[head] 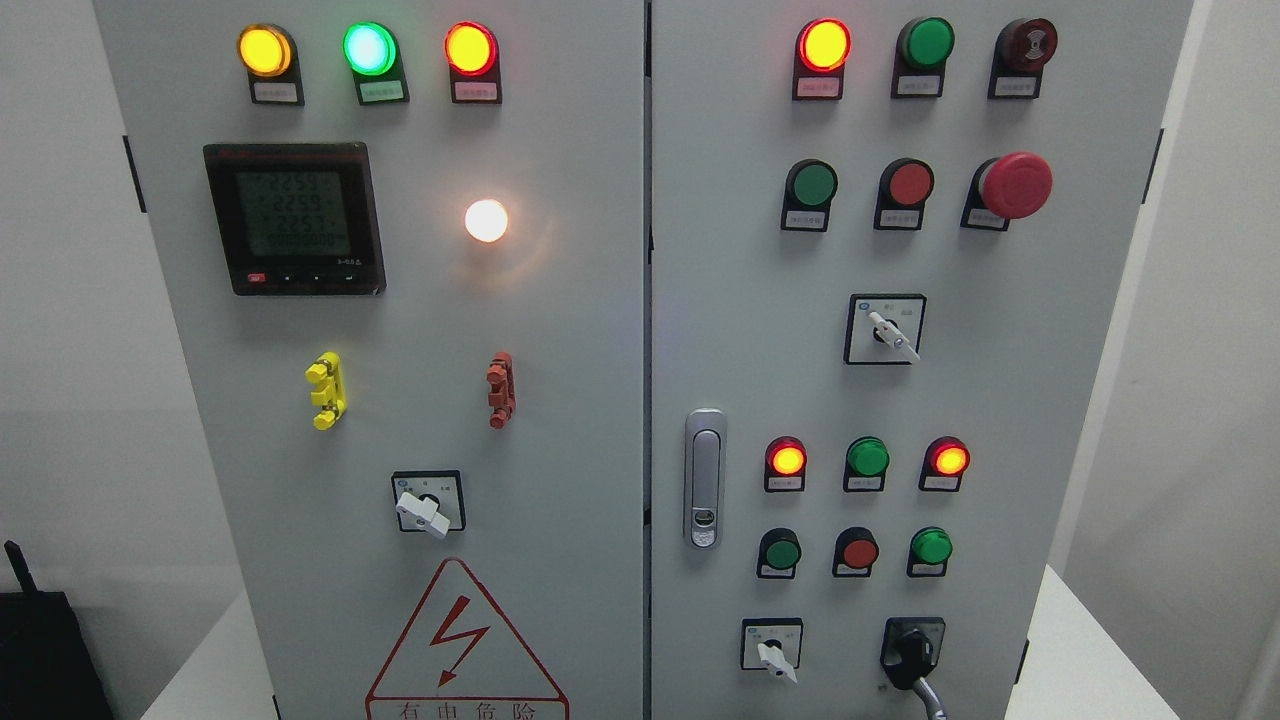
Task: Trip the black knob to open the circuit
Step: 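Grip the black knob with the right hand and twist it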
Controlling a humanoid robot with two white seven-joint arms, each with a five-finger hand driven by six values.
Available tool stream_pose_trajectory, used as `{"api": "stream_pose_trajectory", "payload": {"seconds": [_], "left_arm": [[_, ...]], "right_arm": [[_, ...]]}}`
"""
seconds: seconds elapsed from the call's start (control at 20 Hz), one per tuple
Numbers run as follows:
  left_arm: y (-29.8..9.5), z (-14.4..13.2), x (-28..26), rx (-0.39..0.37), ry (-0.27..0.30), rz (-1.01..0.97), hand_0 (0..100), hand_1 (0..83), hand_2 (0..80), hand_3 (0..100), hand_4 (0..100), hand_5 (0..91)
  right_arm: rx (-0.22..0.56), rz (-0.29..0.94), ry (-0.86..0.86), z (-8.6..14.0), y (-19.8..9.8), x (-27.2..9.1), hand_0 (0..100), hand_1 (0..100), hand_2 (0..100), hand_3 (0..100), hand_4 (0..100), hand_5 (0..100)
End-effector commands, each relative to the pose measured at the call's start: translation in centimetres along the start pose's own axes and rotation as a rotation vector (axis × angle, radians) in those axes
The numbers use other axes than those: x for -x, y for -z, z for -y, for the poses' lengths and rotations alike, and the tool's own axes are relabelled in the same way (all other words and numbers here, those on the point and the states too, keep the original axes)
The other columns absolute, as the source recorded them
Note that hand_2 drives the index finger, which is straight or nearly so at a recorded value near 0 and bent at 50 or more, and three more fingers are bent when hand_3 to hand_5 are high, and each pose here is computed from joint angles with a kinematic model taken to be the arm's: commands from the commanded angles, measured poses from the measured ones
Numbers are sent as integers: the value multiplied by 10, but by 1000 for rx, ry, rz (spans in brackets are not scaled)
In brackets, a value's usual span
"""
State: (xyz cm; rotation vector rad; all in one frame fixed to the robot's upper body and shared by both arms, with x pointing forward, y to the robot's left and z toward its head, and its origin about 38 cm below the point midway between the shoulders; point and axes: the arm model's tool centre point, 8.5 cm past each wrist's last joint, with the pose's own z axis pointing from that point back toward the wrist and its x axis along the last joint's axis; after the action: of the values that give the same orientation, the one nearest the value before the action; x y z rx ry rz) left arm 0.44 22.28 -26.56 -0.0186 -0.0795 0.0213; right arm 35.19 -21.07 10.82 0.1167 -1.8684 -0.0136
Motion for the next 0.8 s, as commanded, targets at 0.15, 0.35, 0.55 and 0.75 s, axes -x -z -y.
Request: {"api": "stream_pose_trajectory", "payload": {"seconds": [0.15, 0.35, 0.55, 0.75], "left_arm": [[0, 1, -2, 1, -4, 4, 120, 389, 0, 0, 0, 0], [0, 1, -3, 1, -3, 6, 120, 389, 0, 0, 0, 0], [0, 1, -3, 1, -3, 6, 120, 389, 0, 0, 0, 0], [0, 1, -2, 1, -4, 4, 120, 389, 0, 0, 0, 0]], "right_arm": [[-70, 86, 12, -20, 12, -23, 770, 828, 0, 907, 964, 990], [-72, 94, 12, -20, 14, -25, 770, 829, 0, 907, 964, 989], [-73, 98, 14, -21, 14, -27, 771, 831, 0, 906, 963, 989], [-72, 98, 12, -20, 14, -27, 771, 831, 0, 905, 964, 989]]}}
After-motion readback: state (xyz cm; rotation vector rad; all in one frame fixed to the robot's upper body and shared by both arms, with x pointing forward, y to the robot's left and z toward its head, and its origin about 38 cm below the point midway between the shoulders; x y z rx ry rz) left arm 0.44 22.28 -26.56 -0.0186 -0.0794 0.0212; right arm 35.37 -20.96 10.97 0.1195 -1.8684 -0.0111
